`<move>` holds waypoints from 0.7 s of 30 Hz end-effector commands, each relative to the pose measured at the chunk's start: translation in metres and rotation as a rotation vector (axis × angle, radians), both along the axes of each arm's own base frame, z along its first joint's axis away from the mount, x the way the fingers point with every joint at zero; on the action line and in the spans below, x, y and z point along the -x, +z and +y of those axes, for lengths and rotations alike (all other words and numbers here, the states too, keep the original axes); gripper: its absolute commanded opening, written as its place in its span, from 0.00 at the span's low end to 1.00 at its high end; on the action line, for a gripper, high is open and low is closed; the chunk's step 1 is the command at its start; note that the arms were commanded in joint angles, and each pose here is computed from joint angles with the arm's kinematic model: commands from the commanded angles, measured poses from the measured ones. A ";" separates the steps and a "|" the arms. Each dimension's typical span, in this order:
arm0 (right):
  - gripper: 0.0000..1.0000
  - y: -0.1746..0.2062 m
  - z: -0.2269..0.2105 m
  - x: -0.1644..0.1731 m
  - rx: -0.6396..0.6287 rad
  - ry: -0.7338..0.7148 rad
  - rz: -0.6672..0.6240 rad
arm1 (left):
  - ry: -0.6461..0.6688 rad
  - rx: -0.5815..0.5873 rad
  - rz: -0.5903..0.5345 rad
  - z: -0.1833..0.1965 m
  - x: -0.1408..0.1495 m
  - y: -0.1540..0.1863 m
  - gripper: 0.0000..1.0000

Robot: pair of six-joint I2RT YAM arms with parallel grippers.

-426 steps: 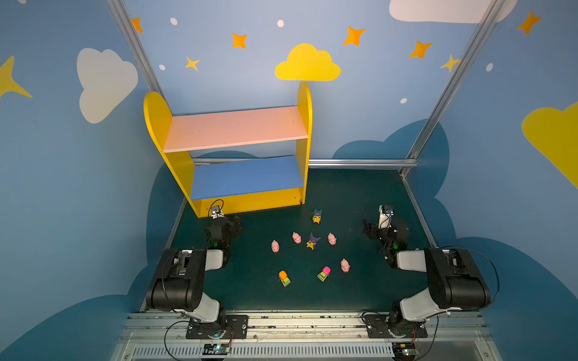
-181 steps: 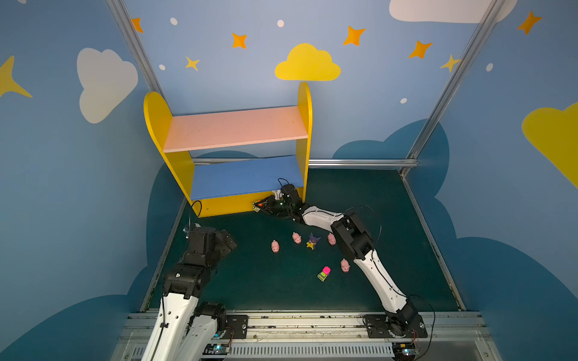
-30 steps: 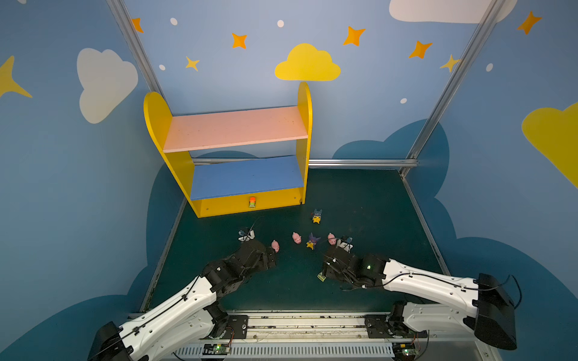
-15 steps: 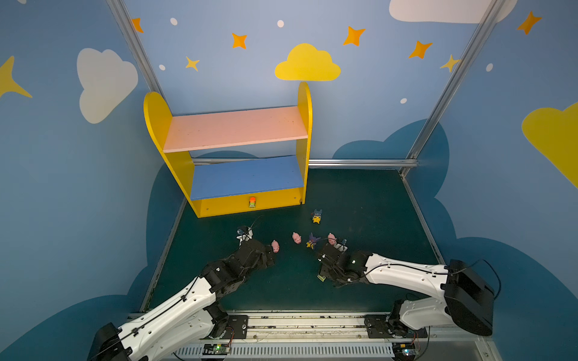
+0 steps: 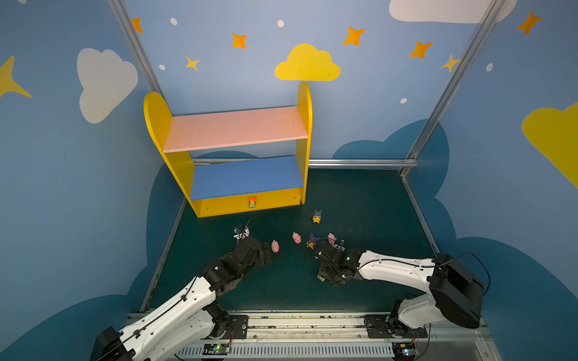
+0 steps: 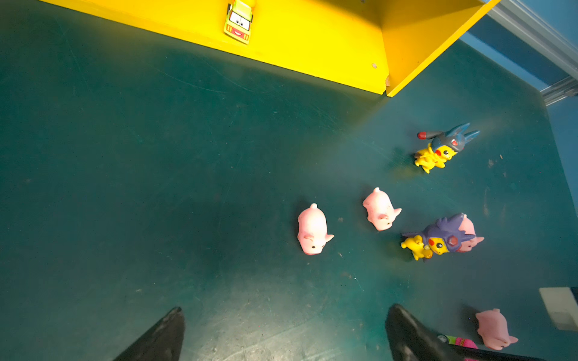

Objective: Organize plastic toys on shelves
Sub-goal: Pick up the plastic toy from the bottom-center of the table.

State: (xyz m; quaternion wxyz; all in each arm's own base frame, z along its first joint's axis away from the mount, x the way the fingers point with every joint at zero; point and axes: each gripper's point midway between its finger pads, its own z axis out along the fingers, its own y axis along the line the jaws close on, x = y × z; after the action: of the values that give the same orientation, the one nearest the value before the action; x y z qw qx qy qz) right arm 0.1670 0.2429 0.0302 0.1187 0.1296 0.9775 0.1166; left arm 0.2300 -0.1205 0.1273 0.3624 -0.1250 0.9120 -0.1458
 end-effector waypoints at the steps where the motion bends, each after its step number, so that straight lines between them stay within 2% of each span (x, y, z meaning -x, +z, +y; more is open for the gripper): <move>1: 0.39 0.000 0.006 -0.001 -0.009 -0.004 0.015 | -0.007 -0.007 -0.003 0.004 0.001 0.000 1.00; 7: 0.36 -0.006 0.005 0.000 0.003 -0.006 0.035 | 0.010 -0.007 0.000 0.009 0.002 -0.001 1.00; 11: 0.25 -0.005 0.006 0.000 0.001 0.001 0.038 | 0.018 -0.001 -0.002 0.011 0.002 0.000 1.00; 15: 0.20 0.009 0.010 -0.003 -0.021 0.018 0.014 | 0.030 -0.007 -0.008 0.016 0.002 0.003 1.00; 21: 0.19 0.044 0.027 -0.013 -0.107 0.061 -0.059 | 0.050 -0.002 -0.012 0.021 0.003 0.006 1.00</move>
State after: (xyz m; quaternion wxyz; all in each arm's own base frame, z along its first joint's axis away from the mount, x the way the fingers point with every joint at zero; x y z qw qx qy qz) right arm 0.1706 0.2563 0.0450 0.1157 0.1166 0.9763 0.1409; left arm 0.2300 -0.1072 0.1351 0.3741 -0.1423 0.9040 -0.1500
